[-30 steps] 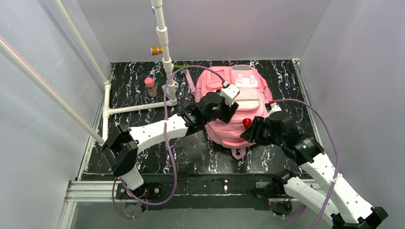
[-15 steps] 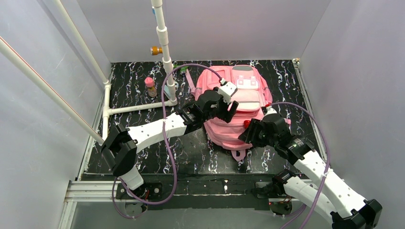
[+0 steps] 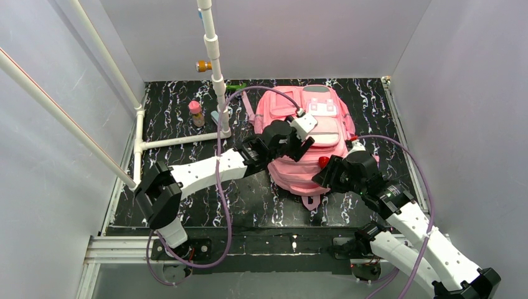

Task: Pack the student bag
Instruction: Place the stationery in the student bag.

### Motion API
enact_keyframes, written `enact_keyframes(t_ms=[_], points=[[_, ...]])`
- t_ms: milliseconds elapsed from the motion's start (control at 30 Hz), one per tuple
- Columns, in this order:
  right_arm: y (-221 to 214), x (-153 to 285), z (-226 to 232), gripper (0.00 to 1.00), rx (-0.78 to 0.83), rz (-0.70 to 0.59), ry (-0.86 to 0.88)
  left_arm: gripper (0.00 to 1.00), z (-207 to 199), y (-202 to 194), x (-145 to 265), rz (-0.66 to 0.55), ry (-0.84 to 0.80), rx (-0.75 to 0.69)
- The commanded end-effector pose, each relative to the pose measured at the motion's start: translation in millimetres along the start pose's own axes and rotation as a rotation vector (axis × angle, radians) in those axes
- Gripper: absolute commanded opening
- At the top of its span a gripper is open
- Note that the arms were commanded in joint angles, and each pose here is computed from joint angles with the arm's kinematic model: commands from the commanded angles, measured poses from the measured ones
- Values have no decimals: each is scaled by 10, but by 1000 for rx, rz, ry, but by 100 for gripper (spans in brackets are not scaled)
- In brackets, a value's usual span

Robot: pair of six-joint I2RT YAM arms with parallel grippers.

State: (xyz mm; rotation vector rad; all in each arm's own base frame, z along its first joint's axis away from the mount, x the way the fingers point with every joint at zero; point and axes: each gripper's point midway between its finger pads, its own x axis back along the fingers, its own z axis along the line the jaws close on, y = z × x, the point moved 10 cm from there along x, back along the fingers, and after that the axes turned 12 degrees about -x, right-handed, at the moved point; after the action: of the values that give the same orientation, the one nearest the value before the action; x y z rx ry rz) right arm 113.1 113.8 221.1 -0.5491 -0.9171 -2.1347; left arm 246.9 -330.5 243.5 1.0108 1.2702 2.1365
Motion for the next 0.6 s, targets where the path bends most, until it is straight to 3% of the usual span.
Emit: enact_keyframes(t_ms=[0,67,167,333,567], points=[[86,53,124,1,-10,-49,65,56,33,120,-75,-3,93,-205],[80,54,130,1,-18,-44,72,46,16,124,-96,0,86,-223],[97,110,161,1,-31,-59,92,1,12,156,-54,-8,69,-201],[72,111,208,1,-65,-59,186,0,46,309,72,-60,86,-121],[146,142,416,1,-45,-61,338,0,60,537,372,-221,72,39]])
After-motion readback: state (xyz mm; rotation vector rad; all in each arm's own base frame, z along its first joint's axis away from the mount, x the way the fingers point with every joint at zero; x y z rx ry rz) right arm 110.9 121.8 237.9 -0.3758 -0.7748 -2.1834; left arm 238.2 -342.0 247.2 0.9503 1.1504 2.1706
